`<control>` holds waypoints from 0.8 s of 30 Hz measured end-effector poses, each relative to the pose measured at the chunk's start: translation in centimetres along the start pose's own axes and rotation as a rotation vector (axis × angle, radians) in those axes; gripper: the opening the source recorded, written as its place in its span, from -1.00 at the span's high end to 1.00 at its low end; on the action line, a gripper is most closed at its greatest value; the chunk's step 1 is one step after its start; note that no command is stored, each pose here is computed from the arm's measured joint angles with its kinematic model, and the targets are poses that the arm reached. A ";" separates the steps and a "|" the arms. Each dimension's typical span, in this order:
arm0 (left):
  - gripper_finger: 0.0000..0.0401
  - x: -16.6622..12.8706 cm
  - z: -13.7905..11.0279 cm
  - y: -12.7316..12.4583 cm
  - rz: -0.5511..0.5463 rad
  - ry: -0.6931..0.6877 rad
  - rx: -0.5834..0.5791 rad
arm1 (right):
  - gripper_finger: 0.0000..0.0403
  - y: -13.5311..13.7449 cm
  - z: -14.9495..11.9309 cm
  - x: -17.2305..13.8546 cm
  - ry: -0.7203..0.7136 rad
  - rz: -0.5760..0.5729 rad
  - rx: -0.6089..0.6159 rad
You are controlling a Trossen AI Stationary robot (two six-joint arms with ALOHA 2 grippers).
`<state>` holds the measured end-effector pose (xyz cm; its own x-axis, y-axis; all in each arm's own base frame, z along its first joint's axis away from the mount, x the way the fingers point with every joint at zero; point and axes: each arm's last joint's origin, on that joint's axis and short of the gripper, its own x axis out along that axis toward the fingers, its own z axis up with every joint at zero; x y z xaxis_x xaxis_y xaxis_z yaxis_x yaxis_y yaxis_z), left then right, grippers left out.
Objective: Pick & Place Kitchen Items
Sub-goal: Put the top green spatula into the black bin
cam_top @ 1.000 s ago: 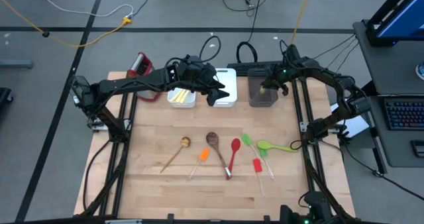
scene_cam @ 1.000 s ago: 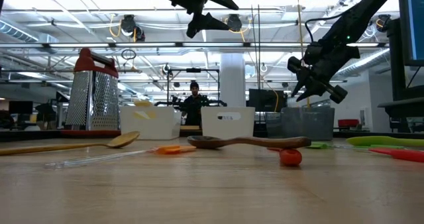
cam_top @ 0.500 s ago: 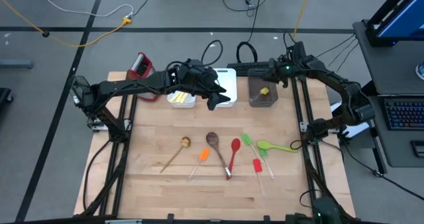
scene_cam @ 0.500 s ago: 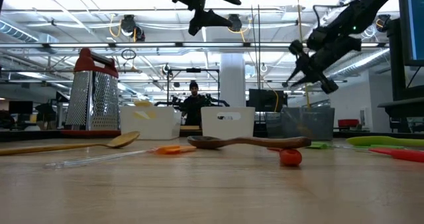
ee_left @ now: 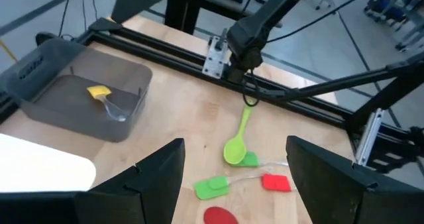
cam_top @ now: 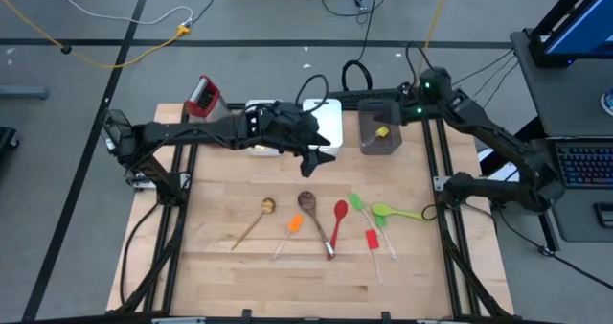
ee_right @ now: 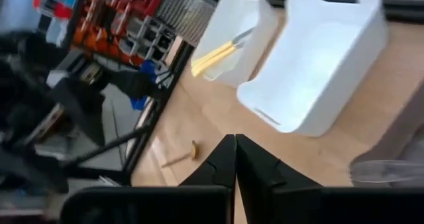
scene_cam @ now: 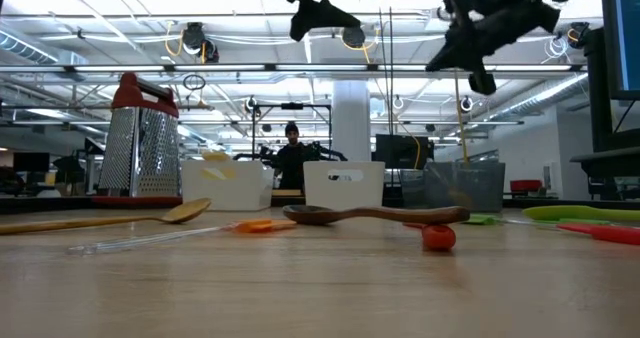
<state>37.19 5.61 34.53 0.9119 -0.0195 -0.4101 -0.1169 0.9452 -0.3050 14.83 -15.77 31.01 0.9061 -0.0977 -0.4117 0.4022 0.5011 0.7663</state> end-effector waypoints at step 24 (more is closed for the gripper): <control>-0.34 -7.2 -5.0 -0.9 -0.149 -0.047 0.046 | 1.00 5.0 -9.6 2.1 0.168 0.012 -0.363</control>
<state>28.73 3.28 33.46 0.9355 -0.1458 -0.3219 0.0376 0.9468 -0.3195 17.49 -5.17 29.24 0.8642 0.0365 -0.5019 0.2921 0.7756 0.5595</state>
